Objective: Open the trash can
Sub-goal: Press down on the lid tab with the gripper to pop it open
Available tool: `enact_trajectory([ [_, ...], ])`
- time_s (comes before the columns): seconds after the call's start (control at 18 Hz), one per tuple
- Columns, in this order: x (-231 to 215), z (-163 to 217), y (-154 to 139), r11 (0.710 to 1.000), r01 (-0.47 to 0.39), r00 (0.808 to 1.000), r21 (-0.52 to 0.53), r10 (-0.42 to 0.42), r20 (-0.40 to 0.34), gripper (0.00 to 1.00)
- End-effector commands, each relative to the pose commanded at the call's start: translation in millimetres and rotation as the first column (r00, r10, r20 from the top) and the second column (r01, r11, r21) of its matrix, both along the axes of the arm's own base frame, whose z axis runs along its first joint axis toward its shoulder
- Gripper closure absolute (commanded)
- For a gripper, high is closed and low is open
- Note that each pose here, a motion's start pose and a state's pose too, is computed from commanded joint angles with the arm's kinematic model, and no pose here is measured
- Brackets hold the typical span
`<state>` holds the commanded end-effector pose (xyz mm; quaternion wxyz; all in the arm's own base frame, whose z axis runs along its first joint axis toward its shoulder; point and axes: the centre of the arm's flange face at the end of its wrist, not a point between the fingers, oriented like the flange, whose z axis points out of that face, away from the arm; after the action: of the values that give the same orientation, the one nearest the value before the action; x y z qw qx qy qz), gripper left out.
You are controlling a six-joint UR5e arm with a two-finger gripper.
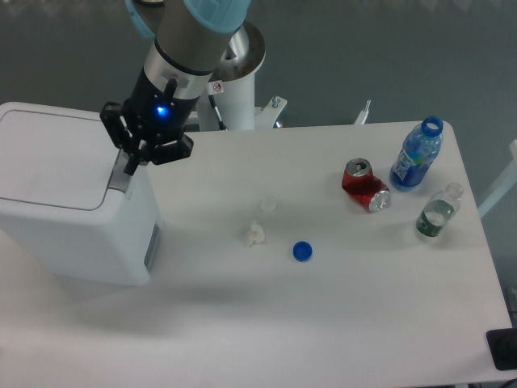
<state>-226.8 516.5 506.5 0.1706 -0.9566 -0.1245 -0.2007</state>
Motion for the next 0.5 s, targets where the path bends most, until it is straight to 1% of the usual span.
enact_trajectory([
  [0.5, 1.3, -4.6, -0.2, 1.000, 0.002, 1.000, -0.007, -0.002, 0.006, 0.96],
])
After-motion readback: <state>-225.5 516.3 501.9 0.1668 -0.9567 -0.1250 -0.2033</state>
